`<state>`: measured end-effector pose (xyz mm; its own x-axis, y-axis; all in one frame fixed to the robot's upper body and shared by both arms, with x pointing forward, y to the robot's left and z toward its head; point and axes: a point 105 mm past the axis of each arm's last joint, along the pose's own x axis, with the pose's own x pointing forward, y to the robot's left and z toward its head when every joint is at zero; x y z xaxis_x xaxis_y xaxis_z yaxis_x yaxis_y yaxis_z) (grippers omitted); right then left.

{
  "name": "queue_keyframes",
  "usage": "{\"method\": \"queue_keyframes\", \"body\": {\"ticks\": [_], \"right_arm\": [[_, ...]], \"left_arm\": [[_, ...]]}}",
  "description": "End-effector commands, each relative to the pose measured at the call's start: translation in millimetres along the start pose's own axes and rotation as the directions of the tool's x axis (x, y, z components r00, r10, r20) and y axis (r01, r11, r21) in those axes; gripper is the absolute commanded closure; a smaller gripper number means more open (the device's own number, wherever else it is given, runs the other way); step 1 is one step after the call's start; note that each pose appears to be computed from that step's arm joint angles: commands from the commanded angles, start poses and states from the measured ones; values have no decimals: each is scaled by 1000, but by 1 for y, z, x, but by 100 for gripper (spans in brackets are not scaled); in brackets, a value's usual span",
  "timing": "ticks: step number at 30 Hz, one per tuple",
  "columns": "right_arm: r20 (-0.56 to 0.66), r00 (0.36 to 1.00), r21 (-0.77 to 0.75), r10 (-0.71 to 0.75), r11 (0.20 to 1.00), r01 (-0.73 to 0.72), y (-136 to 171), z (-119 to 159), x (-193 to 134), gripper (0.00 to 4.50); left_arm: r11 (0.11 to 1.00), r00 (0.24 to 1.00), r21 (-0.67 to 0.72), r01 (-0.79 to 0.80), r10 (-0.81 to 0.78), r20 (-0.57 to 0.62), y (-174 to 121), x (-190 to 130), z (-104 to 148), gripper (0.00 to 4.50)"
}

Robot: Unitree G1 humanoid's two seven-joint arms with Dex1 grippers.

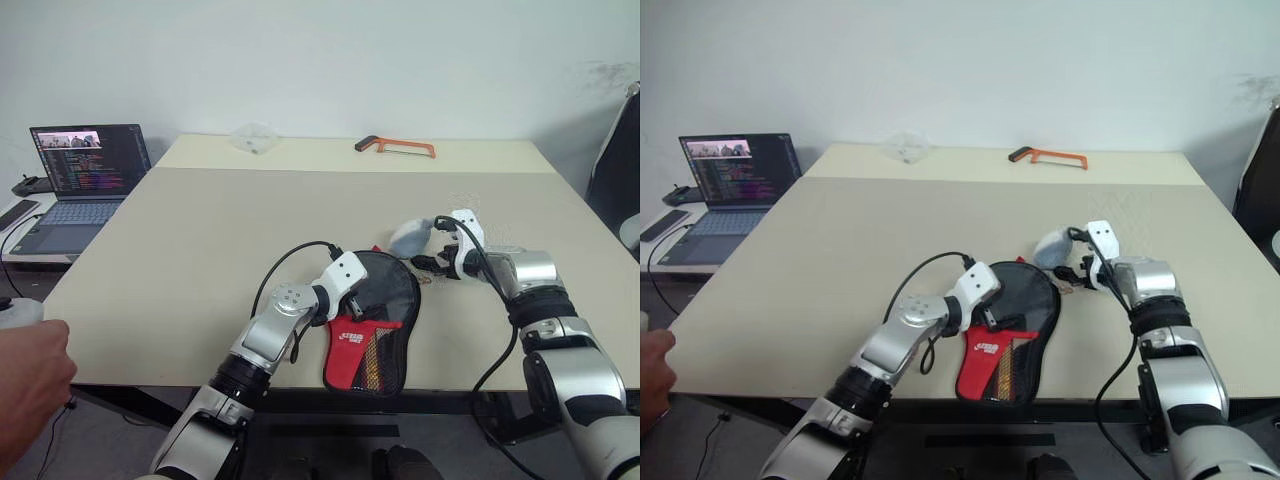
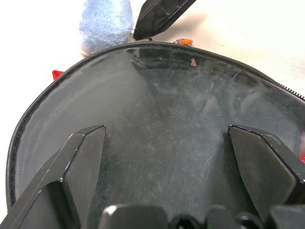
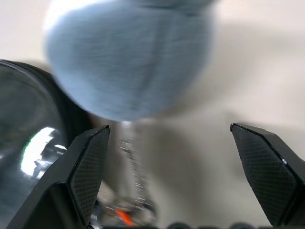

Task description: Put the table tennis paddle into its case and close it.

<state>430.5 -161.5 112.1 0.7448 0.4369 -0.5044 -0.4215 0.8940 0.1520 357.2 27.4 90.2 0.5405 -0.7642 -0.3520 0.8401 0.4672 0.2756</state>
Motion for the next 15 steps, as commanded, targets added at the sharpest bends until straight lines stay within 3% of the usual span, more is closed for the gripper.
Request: {"method": "queue_keyframes", "body": {"ticks": [1,15], "right_arm": [[65,997,21,31,999,-32,10,20,-1,6],[152,988,81,-40,996,28,10,48,1,6]], "left_arm": [[999,994,-28,25,-28,-110,-13,2,-30,0],[999,993,-32,19,-23,-113,-14,1,-31,0]]}}
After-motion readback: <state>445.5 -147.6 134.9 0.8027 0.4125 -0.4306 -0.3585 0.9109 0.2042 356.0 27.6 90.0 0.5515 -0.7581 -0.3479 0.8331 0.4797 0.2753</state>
